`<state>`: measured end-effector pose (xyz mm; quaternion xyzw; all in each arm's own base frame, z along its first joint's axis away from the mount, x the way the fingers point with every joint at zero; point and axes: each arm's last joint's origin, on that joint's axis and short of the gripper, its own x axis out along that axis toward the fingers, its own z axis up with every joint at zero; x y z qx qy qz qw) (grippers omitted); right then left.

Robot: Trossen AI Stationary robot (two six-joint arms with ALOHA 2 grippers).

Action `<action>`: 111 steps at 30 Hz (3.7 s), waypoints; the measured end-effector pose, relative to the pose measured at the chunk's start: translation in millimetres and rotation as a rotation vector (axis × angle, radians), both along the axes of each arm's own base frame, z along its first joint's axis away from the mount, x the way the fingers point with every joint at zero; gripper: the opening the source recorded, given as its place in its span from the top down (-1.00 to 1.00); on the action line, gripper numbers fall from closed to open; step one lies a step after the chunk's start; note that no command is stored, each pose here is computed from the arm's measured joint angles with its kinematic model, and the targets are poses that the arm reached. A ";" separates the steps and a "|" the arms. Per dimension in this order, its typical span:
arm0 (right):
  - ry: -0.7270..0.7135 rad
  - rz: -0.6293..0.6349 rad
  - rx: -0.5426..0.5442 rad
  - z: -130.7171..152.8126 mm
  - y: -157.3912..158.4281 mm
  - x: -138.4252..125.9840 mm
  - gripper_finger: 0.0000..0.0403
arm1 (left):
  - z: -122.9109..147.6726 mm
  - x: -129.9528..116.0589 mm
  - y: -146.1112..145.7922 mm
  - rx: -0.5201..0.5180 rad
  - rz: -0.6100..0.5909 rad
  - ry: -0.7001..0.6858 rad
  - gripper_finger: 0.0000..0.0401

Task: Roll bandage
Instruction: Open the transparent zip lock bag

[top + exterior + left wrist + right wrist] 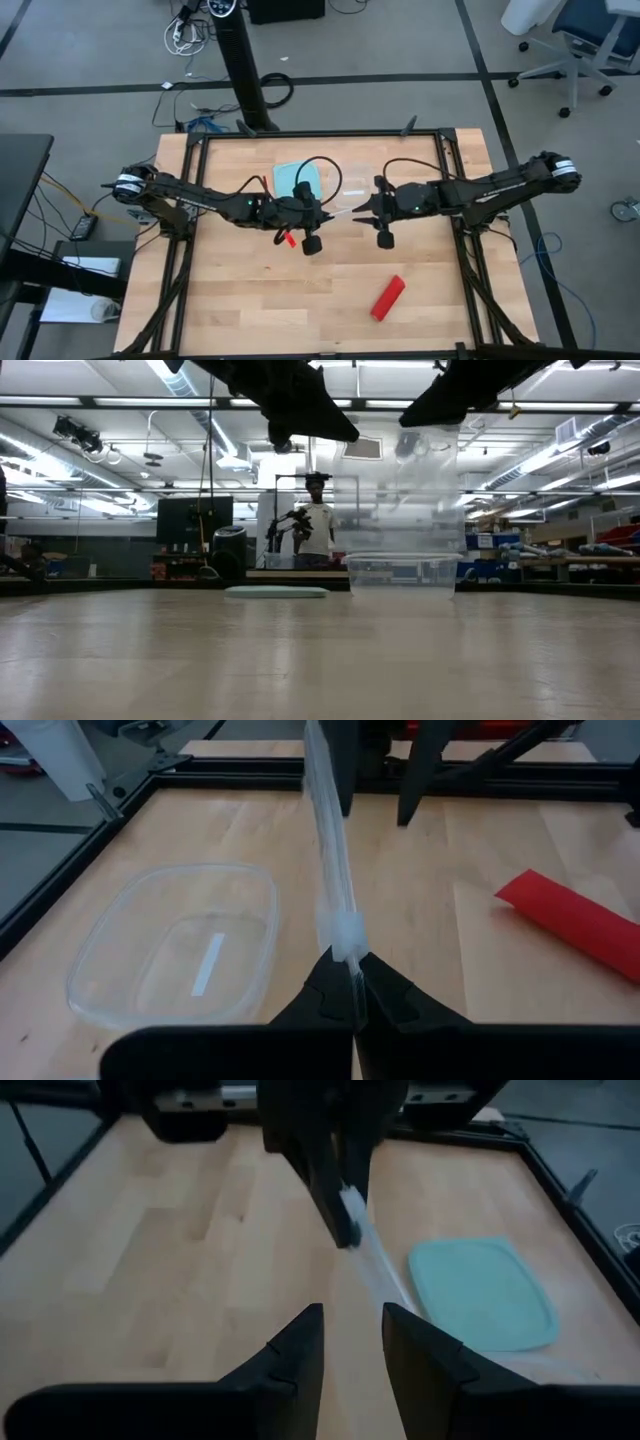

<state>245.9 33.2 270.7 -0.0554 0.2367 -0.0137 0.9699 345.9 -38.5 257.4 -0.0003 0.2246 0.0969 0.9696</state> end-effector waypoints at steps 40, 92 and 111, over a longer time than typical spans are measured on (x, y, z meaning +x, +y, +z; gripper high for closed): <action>0.075 -0.004 -0.120 5.0 -4.4 -3.3 0.62 | -0.5 0.5 0.0 0.014 -0.006 -0.019 1.00; 0.193 -0.145 0.436 -21.2 -29.4 15.6 0.64 | -29.3 22.3 -11.0 0.084 -0.053 -0.031 1.00; 0.368 0.037 0.563 -58.6 -14.1 37.7 0.65 | -41.2 25.9 -13.2 0.037 -0.005 -0.013 1.00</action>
